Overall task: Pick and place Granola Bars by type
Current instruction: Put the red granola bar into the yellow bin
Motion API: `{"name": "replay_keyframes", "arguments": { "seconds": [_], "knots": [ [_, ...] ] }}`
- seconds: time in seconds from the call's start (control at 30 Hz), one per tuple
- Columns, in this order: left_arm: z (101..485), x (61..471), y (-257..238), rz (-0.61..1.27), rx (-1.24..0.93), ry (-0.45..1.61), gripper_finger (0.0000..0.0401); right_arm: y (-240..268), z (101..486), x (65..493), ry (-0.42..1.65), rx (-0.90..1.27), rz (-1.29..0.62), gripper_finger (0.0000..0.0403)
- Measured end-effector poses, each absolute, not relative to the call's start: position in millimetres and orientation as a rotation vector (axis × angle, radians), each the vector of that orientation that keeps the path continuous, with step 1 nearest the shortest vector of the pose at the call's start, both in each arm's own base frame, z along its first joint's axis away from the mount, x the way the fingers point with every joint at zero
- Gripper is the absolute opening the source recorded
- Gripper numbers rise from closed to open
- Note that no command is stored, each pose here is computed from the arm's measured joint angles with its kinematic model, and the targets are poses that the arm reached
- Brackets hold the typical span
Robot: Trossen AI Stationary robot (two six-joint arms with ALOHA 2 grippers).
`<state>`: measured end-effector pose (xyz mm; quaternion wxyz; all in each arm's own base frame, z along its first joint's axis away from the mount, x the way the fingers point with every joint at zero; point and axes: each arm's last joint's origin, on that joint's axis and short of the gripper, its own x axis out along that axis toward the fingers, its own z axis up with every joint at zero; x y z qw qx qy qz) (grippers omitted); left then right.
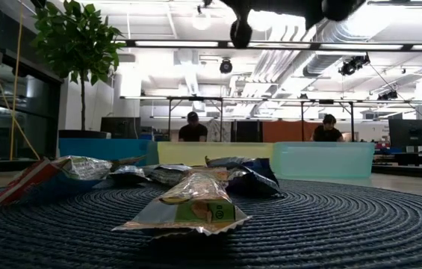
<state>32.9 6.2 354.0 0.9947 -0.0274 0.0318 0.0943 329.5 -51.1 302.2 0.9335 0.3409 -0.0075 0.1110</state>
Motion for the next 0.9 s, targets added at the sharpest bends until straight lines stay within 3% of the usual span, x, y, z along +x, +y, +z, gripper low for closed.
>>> {"name": "replay_keyframes", "arguments": {
  "seconds": [0.2,0.43,0.63,0.9],
  "knots": [
    [353.9,32.9,6.3,0.193,-0.055,0.064,0.0,-81.1,269.7,316.8,-0.005,0.723,-0.045,0.0024],
    [354.0,32.8,6.7,0.207,-0.054,0.063,0.0,-122.6,249.4,302.6,0.195,0.735,-0.454,0.0022],
    [354.0,32.5,8.0,0.251,-0.053,0.062,0.0,-151.5,268.7,303.2,0.247,0.659,-0.605,0.0021],
    [354.4,32.3,9.0,0.288,-0.059,0.057,0.0,-186.6,259.4,358.4,0.617,0.578,-0.65,0.0021]
  ]
}}
